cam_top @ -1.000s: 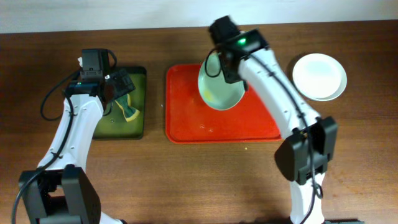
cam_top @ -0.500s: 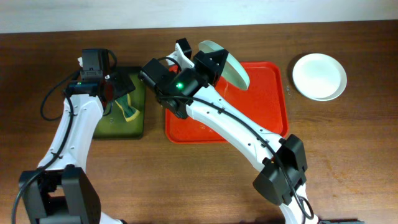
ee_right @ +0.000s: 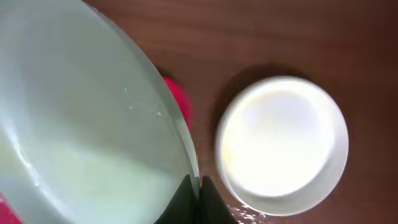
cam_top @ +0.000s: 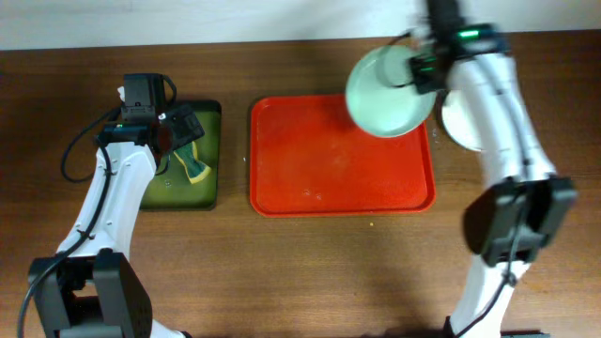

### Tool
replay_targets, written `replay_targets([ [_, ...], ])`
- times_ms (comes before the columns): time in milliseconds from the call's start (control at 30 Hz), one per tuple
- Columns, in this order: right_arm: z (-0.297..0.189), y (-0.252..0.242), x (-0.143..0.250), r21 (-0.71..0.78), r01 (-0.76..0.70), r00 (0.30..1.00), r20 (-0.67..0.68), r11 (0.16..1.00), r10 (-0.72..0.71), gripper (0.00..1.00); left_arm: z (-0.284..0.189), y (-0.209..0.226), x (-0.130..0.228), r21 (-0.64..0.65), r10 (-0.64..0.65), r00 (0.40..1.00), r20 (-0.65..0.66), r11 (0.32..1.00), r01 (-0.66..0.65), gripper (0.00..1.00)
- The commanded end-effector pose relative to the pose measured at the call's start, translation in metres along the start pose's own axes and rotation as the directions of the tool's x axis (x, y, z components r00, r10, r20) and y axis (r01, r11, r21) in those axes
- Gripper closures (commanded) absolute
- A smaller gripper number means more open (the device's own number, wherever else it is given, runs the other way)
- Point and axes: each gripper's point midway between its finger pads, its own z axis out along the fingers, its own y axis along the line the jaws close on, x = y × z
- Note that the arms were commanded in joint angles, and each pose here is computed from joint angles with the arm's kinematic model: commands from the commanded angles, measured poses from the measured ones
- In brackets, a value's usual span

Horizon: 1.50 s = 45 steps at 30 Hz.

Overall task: Clean dirty plates on tray and stack at the side
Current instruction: 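Lift the green plate with the right gripper and stack it on the white plate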

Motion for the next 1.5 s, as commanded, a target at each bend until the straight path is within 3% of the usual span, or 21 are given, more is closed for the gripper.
replay_targets([
  [0,0.004,-0.050,0.009,-0.334,-0.229,0.968,0.020,0.914,0.249,0.96,-0.004,0.000,-0.006,0.004,0.004,1.000,0.016,1.000,-0.004,0.01],
  [67,0.022,-0.105,0.035,-0.300,-0.394,0.915,-0.036,0.869,0.402,0.96,-0.004,0.000,-0.006,0.004,0.004,1.000,0.016,1.000,-0.004,0.00],
  [167,0.052,-0.157,0.070,-0.254,-0.504,0.862,-0.086,0.825,0.500,0.96,-0.004,0.000,-0.006,0.004,0.004,1.000,0.016,1.000,-0.004,0.01],
  [233,0.064,-0.167,0.080,-0.236,-0.527,0.849,-0.103,0.817,0.518,0.96,-0.004,0.000,-0.006,0.004,0.004,1.000,0.016,1.000,-0.004,0.01],
  [367,0.088,-0.200,0.112,-0.017,-0.589,0.801,-0.147,0.808,0.580,0.96,-0.004,0.000,-0.006,0.004,0.004,1.000,0.016,1.000,-0.004,0.01],
  [467,0.095,-0.202,0.116,-0.002,-0.592,0.796,-0.156,0.806,0.585,0.92,-0.004,0.000,-0.006,0.004,0.004,1.000,0.016,1.000,-0.004,0.01],
  [500,0.095,-0.202,0.116,-0.001,-0.592,0.796,-0.155,0.806,0.585,0.85,-0.004,0.000,-0.006,0.004,0.004,1.000,0.016,1.000,-0.004,0.01],
  [533,0.095,-0.203,0.116,-0.001,-0.593,0.796,-0.153,0.806,0.586,0.49,-0.004,0.000,-0.006,0.004,0.004,1.000,0.016,1.000,-0.004,0.00],
  [567,0.095,-0.203,0.116,-0.001,-0.592,0.796,-0.151,0.806,0.585,0.02,-0.004,0.000,-0.006,0.004,0.004,1.000,0.016,1.000,-0.004,0.01],
  [733,0.083,-0.190,0.122,-0.023,-0.604,0.783,-0.204,0.797,0.588,0.02,-0.004,0.000,-0.006,0.004,0.004,1.000,0.016,1.000,-0.004,0.01],
  [833,0.027,-0.157,0.084,-0.258,-0.603,0.797,-0.148,0.755,0.586,0.02,-0.004,0.000,-0.006,0.004,0.004,1.000,0.016,1.000,-0.004,0.01],
  [900,-0.014,-0.144,0.072,-0.309,-0.582,0.808,-0.112,0.752,0.579,0.02,-0.004,0.000,-0.006,0.004,0.004,1.000,0.017,1.000,-0.004,0.01],
  [1067,-0.099,-0.069,0.089,-0.409,-0.297,0.955,-0.118,0.863,0.272,0.02,-0.004,-0.001,-0.008,0.009,0.002,1.000,0.025,1.000,-0.002,0.01],
  [1167,-0.149,-0.014,0.088,-0.606,-0.082,0.995,-0.004,0.791,0.099,0.02,-0.004,-0.002,-0.010,0.012,0.001,0.999,0.034,1.000,-0.001,0.01],
  [1300,-0.198,-0.005,0.100,-0.575,-0.034,0.990,0.091,0.818,0.104,0.02,-0.004,-0.003,-0.013,0.016,-0.001,0.999,0.045,1.000,0.000,0.01],
  [1467,-0.247,0.034,0.149,-0.560,0.013,0.982,0.165,0.829,0.096,0.02,-0.004,-0.004,-0.013,0.017,-0.002,0.999,0.046,1.000,0.001,0.01],
])
